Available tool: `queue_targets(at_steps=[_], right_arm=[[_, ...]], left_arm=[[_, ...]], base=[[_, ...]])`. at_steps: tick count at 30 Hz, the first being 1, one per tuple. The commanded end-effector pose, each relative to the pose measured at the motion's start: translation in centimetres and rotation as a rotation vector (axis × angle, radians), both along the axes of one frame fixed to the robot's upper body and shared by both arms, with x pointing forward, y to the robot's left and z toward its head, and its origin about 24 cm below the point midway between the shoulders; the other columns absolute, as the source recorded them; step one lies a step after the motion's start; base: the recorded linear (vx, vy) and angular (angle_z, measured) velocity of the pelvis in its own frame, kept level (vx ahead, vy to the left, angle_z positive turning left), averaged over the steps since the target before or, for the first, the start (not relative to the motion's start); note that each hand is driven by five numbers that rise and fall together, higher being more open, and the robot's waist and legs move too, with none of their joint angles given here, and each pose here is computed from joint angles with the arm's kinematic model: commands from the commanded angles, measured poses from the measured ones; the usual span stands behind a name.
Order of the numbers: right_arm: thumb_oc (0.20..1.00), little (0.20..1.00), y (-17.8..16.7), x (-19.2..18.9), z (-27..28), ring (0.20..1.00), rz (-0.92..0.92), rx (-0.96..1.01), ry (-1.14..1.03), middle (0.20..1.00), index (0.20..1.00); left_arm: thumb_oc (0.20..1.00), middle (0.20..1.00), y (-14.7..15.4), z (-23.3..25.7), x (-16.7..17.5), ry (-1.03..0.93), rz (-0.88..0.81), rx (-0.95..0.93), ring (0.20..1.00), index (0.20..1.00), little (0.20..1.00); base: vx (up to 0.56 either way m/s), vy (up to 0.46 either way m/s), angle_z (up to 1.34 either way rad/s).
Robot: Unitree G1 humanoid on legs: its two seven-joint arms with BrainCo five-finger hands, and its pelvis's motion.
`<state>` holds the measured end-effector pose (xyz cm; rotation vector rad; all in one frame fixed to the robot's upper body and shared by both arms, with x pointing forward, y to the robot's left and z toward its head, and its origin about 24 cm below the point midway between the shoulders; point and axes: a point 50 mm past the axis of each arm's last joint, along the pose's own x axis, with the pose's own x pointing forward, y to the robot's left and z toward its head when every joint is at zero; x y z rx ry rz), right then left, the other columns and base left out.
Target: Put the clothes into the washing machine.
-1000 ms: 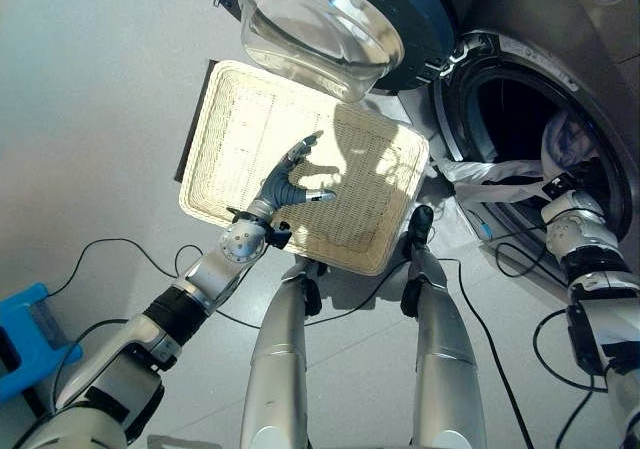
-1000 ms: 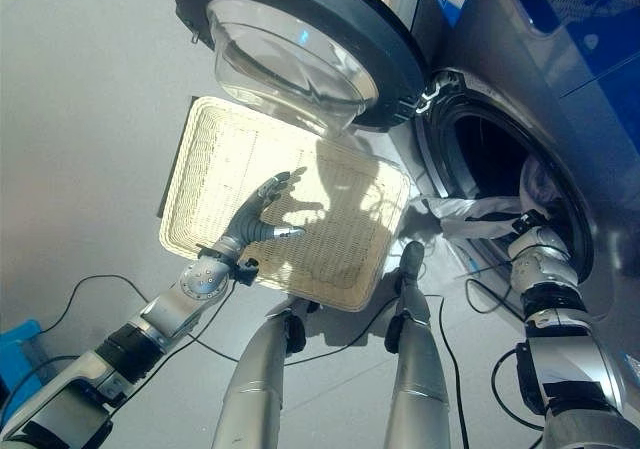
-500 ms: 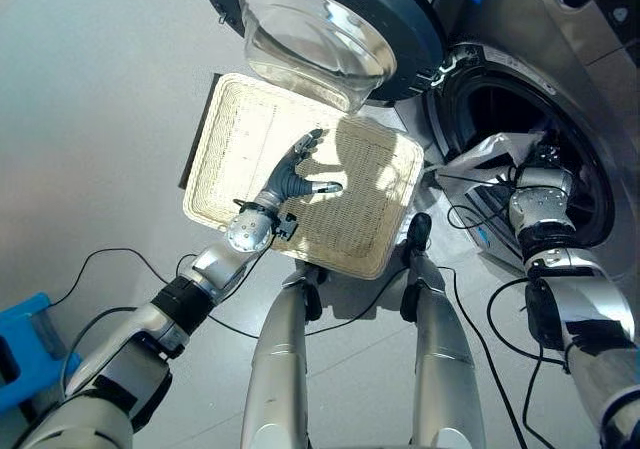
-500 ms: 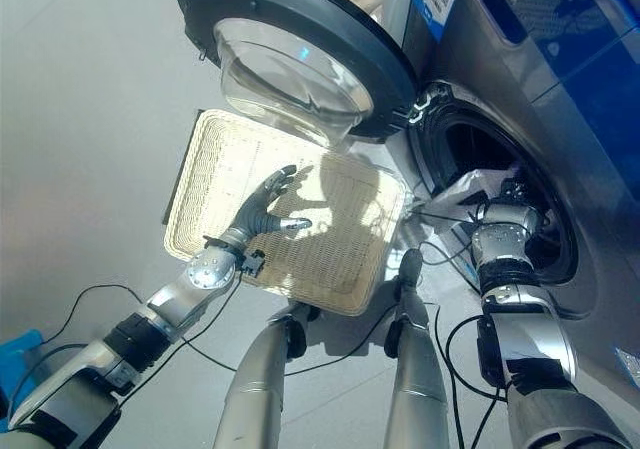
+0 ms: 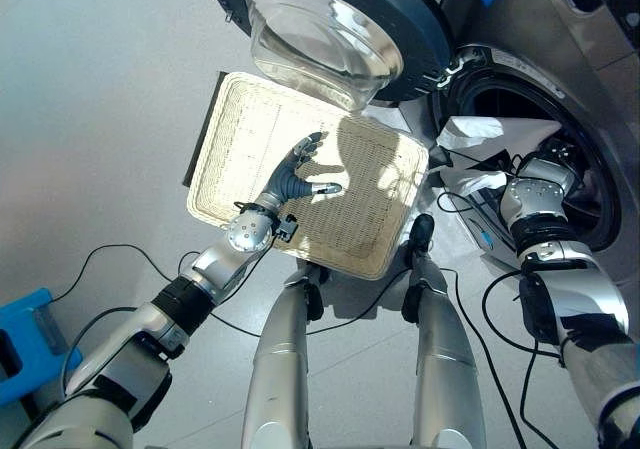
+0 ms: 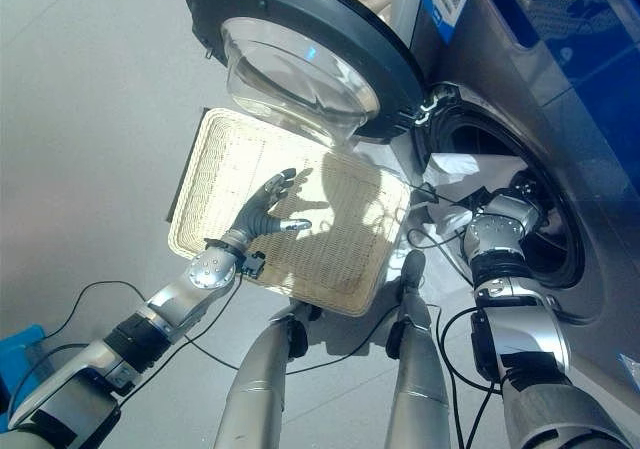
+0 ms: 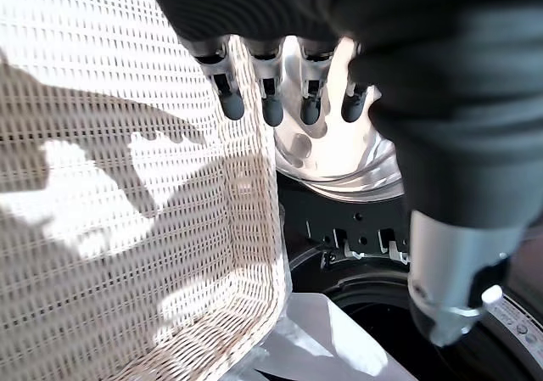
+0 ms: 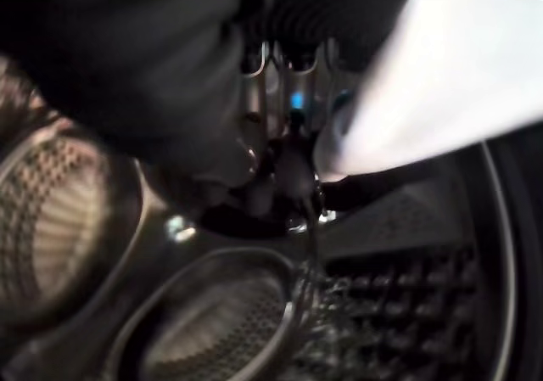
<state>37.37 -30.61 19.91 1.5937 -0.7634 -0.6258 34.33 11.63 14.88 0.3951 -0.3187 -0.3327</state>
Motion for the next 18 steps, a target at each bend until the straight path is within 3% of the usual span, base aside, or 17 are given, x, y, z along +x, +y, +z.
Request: queue_targets(at_steps=[1,18], right_arm=[[0.200,0.200,-3.0,-2.2,3.9,0.200,-0.207,-0.009,-0.149,0.200,0.200],[0.200,0.200,-7.9,-6.6,2.6,0.200,-0.499,0.191,-0.052,0.200,0.200]], left_arm=[[1.000,1.000,-0.4,1.2,-0.3,-0.047,-0.024,-0.069,1.000,1.000,1.000],[1.000,1.000,-0.3,0.1,-1.6,-0.026,-0.041,-0.057,1.000,1.000,1.000]], base=[[0.01,-0.011,0.04],[0.01,-0.004,0.00]])
